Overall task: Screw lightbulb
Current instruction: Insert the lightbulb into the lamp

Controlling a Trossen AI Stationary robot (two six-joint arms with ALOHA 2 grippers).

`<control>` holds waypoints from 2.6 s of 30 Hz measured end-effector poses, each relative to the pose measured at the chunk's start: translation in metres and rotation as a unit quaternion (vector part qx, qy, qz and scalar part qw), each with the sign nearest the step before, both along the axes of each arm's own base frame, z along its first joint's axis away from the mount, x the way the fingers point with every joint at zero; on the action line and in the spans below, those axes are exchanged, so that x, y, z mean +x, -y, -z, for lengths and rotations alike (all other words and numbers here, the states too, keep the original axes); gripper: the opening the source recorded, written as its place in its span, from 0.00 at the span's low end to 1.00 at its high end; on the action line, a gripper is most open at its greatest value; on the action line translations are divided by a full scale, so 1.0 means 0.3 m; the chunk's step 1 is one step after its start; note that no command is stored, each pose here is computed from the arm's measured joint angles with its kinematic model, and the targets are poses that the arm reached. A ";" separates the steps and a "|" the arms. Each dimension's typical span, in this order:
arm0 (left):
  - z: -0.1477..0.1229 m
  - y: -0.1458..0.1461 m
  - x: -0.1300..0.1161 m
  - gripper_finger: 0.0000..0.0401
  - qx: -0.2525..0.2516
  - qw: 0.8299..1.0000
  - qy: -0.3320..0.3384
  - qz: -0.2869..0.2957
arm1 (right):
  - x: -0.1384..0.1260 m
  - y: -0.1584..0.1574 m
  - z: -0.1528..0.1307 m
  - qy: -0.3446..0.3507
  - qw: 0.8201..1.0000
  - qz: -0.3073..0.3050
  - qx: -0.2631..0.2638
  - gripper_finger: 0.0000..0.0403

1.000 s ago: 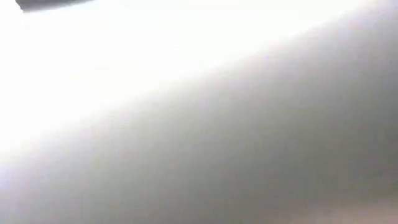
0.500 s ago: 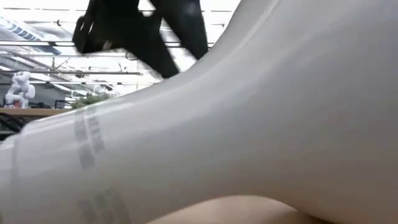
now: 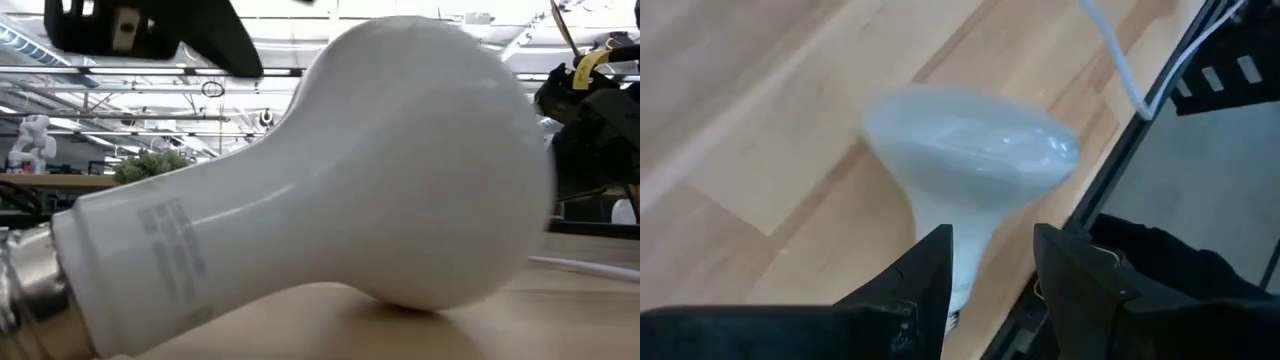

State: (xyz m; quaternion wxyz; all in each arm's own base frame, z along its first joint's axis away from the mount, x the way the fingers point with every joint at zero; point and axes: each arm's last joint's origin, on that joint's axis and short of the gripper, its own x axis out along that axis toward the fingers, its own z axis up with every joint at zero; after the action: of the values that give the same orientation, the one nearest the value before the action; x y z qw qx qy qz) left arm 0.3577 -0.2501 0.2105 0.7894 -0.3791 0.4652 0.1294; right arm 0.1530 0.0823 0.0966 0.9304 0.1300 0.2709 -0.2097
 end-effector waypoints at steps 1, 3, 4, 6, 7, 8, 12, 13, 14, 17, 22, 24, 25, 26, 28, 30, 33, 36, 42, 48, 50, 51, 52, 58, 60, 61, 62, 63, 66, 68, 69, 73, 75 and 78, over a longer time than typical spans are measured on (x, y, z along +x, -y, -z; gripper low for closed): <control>0.013 0.004 0.004 0.36 -0.002 1.000 -0.002 -0.002 | 0.000 0.000 0.000 0.000 1.000 0.000 0.000 0.00; 0.037 0.010 0.010 0.36 -0.009 1.000 -0.011 -0.004 | 0.000 0.000 0.000 0.000 1.000 0.000 0.000 0.00; 0.053 0.013 0.012 0.36 -0.012 1.000 -0.019 -0.006 | 0.000 0.000 0.000 0.000 1.000 0.000 0.000 0.00; 0.088 0.018 0.017 0.36 -0.011 0.999 -0.034 -0.011 | 0.000 0.000 0.000 0.000 1.000 0.000 0.000 0.00; 0.098 0.019 0.018 0.36 -0.011 0.999 -0.037 -0.014 | 0.000 0.000 0.000 0.001 1.000 0.000 0.000 0.00; 0.111 0.020 0.019 0.36 -0.011 0.999 -0.043 -0.018 | 0.000 0.000 0.000 0.001 1.000 0.000 0.001 0.00; 0.144 0.007 0.033 0.36 -0.004 0.998 -0.056 -0.036 | 0.001 0.000 -0.001 0.001 1.000 0.000 0.001 0.00; 0.152 0.000 0.039 0.36 -0.001 0.997 -0.060 -0.040 | 0.001 0.000 -0.001 0.001 1.000 0.000 0.001 0.00; 0.157 -0.009 0.044 0.36 0.001 0.997 -0.062 -0.044 | 0.001 -0.001 -0.001 0.001 1.000 0.000 0.001 0.00; 0.163 -0.047 0.052 0.36 0.017 0.995 -0.080 -0.059 | 0.001 -0.001 -0.001 0.002 1.000 0.000 0.002 0.00; 0.176 -0.126 0.058 0.36 0.070 0.987 -0.113 -0.091 | 0.001 -0.001 -0.001 0.002 1.000 0.000 0.002 0.00; 0.179 -0.158 0.064 0.37 0.080 0.983 -0.128 -0.101 | 0.001 -0.001 -0.001 0.002 1.000 0.000 0.002 0.00; 0.181 -0.175 0.068 0.37 0.085 0.982 -0.133 -0.101 | 0.001 -0.001 -0.001 0.002 1.000 0.000 0.002 0.00; 0.182 -0.190 0.073 0.37 0.089 0.981 -0.137 -0.102 | 0.001 -0.001 -0.001 0.002 1.000 0.000 0.002 0.00; 0.184 -0.219 0.081 0.37 0.098 0.979 -0.145 -0.101 | 0.001 -0.001 -0.001 0.002 1.000 0.000 0.002 0.00; 0.185 -0.249 0.092 0.37 0.105 0.978 -0.150 -0.098 | 0.001 -0.001 -0.001 0.002 1.000 -0.001 0.001 0.00; 0.186 -0.292 0.108 0.37 0.115 0.977 -0.153 -0.092 | 0.001 -0.001 -0.001 0.002 1.000 -0.001 0.000 0.00; 0.187 -0.333 0.124 0.37 0.129 0.976 -0.152 -0.091 | 0.001 -0.001 -0.001 0.002 1.000 -0.001 0.000 0.00; 0.195 -0.410 0.146 0.37 0.115 0.976 -0.168 -0.081 | 0.001 -0.001 -0.001 0.002 1.000 -0.002 0.001 0.00; 0.196 -0.429 0.150 0.37 0.106 0.977 -0.178 -0.060 | 0.001 -0.002 0.000 -0.002 1.000 -0.007 0.004 0.00; 0.196 -0.430 0.150 0.37 0.110 0.976 -0.176 -0.061 | 0.001 -0.002 0.000 -0.003 1.000 -0.007 0.005 0.00; 0.196 -0.428 0.151 0.37 0.112 0.977 -0.173 -0.061 | 0.001 -0.002 0.000 -0.003 1.000 -0.007 0.005 0.00; 0.196 -0.426 0.152 0.37 0.112 0.977 -0.170 -0.061 | 0.001 -0.002 0.000 -0.003 1.000 -0.008 0.005 0.00; 0.197 -0.410 0.161 0.37 0.107 0.981 -0.151 -0.056 | 0.001 -0.002 0.000 -0.003 1.000 -0.008 0.005 0.00; 0.197 -0.409 0.162 0.37 0.105 0.981 -0.150 -0.061 | 0.001 -0.002 0.000 -0.003 1.000 -0.008 0.005 0.00; 0.198 -0.409 0.162 0.37 0.103 0.981 -0.149 -0.064 | 0.001 -0.002 0.000 -0.003 1.000 -0.008 0.005 0.00; 0.197 -0.408 0.163 0.37 0.100 0.982 -0.148 -0.067 | 0.001 -0.002 0.000 -0.003 1.000 -0.008 0.005 0.00; 0.197 -0.408 0.164 0.37 0.099 0.982 -0.146 -0.068 | 0.001 -0.002 0.000 -0.003 1.000 -0.008 0.005 0.00; 0.189 -0.406 0.165 0.37 0.096 0.983 -0.140 -0.068 | 0.001 -0.002 0.000 -0.003 1.000 -0.008 0.005 0.00; 0.188 -0.406 0.167 0.37 0.094 0.983 -0.138 -0.070 | 0.001 -0.002 0.000 -0.003 1.000 -0.008 0.005 0.00; 0.182 -0.406 0.166 0.37 0.092 0.984 -0.136 -0.070 | 0.001 -0.002 0.000 -0.003 1.000 -0.008 0.005 0.00; 0.179 -0.405 0.166 0.37 0.088 0.984 -0.136 -0.068 | 0.001 -0.002 0.000 -0.003 1.000 -0.008 0.005 0.00; 0.179 -0.405 0.166 0.37 0.088 0.984 -0.136 -0.068 | 0.001 -0.002 0.000 -0.004 1.000 -0.009 0.006 0.00; 0.179 -0.405 0.166 0.38 0.088 0.985 -0.136 -0.067 | 0.001 -0.003 0.000 -0.004 1.000 -0.009 0.007 0.00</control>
State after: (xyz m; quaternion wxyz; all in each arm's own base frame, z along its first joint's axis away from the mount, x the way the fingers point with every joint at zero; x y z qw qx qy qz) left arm 0.4075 -0.1287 0.1568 0.7386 -0.3176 0.5283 0.2731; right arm 0.1533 0.0831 0.0966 0.9304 0.1329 0.2772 -0.1998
